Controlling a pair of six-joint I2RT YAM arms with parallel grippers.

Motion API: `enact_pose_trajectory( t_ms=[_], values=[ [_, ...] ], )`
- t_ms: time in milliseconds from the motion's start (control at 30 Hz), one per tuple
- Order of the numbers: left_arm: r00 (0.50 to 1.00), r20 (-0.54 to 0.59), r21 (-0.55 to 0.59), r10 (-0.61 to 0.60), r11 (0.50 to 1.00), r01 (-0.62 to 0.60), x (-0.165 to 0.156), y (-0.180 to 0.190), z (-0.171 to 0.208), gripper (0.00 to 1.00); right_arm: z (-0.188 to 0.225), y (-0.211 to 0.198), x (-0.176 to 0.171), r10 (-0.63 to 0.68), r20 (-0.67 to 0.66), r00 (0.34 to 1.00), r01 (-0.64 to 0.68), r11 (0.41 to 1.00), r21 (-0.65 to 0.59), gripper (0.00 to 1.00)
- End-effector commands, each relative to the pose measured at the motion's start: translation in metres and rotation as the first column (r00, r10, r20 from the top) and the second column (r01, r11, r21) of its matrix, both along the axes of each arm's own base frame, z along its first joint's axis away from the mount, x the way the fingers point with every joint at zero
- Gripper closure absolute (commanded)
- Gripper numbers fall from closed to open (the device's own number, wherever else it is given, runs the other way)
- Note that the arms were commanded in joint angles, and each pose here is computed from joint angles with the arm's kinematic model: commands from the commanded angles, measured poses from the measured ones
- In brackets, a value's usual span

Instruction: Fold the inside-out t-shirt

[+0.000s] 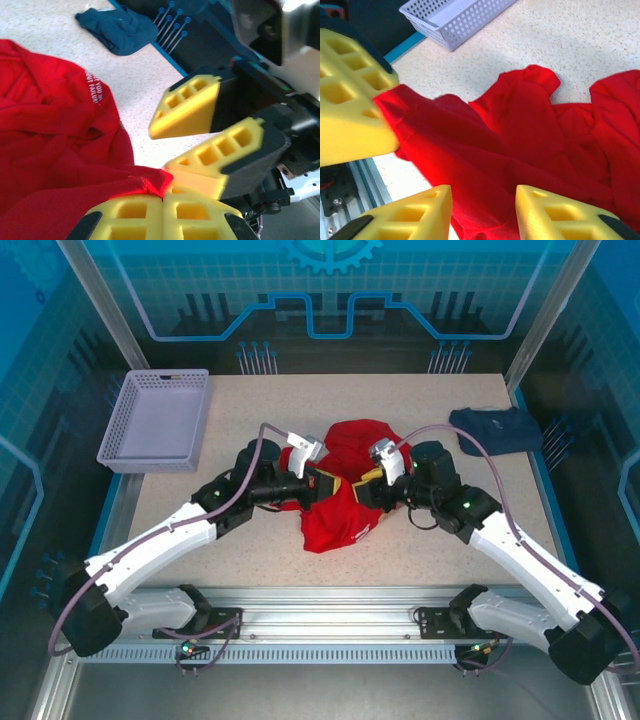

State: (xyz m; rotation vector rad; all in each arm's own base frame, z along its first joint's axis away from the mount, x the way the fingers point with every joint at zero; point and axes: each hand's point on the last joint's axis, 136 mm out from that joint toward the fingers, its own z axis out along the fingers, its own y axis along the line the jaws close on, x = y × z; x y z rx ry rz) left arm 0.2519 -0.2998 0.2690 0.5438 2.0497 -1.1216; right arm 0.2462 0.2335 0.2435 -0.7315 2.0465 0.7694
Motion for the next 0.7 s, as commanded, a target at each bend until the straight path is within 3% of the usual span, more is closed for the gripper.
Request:
enact_pose_trajectory(
  t_ms=[0,133,300,367,567,633,667],
  values=[
    [0.997,-0.065,0.027,0.050,0.998,-0.048,-0.004,0.008,0.002,1.00,-0.001,0.011,-0.017,0.105,0.033,0.994,-0.106,0.993,0.045,0.56],
    [0.998,-0.062,-0.018,-0.008,1.000,0.007,-0.012,0.001,0.013,1.00,0.002,0.024,-0.017,0.161,0.084,0.983,-0.168,0.983,0.080,0.45],
    [0.998,-0.043,-0.033,-0.037,0.999,0.036,-0.016,-0.001,0.019,1.00,-0.005,0.035,-0.004,0.179,0.089,0.980,-0.185,0.981,0.060,0.44],
    [0.999,-0.034,-0.029,-0.033,0.999,0.032,-0.015,0.000,0.018,1.00,-0.002,0.041,-0.003,0.204,0.084,0.975,-0.211,0.974,0.084,0.51],
    [1.000,-0.002,-0.016,-0.031,0.999,0.030,-0.011,-0.001,0.014,1.00,-0.015,0.040,0.005,0.170,0.035,0.985,-0.172,0.983,0.064,0.97],
    [1.000,0.030,-0.001,-0.009,1.000,0.009,-0.007,0.004,0.014,0.99,-0.019,0.035,0.008,0.141,0.018,0.990,-0.141,0.988,0.061,1.00],
    [0.999,0.044,0.011,0.010,1.000,-0.011,-0.005,0.008,0.013,0.92,-0.020,0.033,0.008,0.132,0.013,0.991,-0.133,0.989,0.069,1.00]
  ],
)
